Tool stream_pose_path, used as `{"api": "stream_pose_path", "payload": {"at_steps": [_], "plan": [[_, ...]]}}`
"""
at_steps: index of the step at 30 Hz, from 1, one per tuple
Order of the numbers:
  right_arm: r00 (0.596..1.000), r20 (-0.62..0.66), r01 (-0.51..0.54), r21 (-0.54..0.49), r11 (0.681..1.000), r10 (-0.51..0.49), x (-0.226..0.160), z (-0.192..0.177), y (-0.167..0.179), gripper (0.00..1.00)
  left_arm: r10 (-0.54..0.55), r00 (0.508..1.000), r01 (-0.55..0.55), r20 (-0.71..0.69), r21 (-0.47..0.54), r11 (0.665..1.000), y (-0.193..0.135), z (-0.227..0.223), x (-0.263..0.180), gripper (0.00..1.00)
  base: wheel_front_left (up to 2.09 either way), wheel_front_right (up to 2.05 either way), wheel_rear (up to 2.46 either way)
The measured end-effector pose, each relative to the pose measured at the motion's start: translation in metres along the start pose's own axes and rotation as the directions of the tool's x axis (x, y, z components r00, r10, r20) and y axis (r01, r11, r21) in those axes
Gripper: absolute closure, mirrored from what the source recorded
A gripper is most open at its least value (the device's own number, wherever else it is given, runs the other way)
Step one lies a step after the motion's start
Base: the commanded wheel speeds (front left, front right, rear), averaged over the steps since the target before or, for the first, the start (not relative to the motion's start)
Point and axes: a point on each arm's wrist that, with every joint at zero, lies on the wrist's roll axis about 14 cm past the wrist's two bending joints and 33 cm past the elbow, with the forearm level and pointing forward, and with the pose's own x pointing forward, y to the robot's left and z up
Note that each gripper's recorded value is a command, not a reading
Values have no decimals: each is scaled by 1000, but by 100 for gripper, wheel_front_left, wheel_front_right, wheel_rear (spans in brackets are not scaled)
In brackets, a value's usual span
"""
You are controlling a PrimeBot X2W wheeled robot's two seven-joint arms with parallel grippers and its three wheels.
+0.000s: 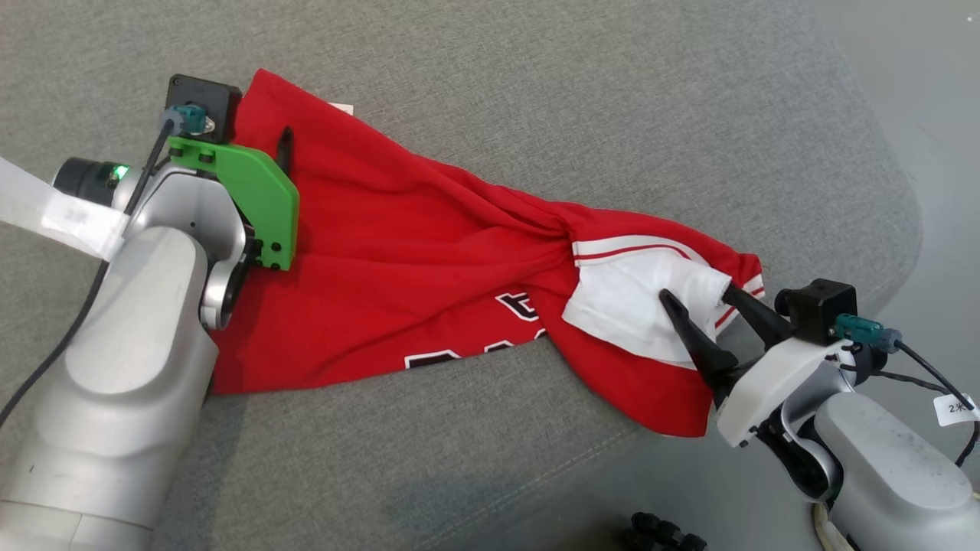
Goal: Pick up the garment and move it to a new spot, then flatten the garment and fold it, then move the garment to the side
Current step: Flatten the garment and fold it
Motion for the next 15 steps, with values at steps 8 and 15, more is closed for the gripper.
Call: {"api": "stream_pose_path", "payload": {"at_steps": [8,15], "plan": [[1000,-8,18,26,1000,-17,-6,-8,1,0,-16,1000,15,-20,-29,999,-2,8,15,0,0,0,0],[999,-14,31,35,999,-30,-7,-12,-2,0,-62,995,56,-72,-88,995,-18,-4,18,78,0,0,0]]}}
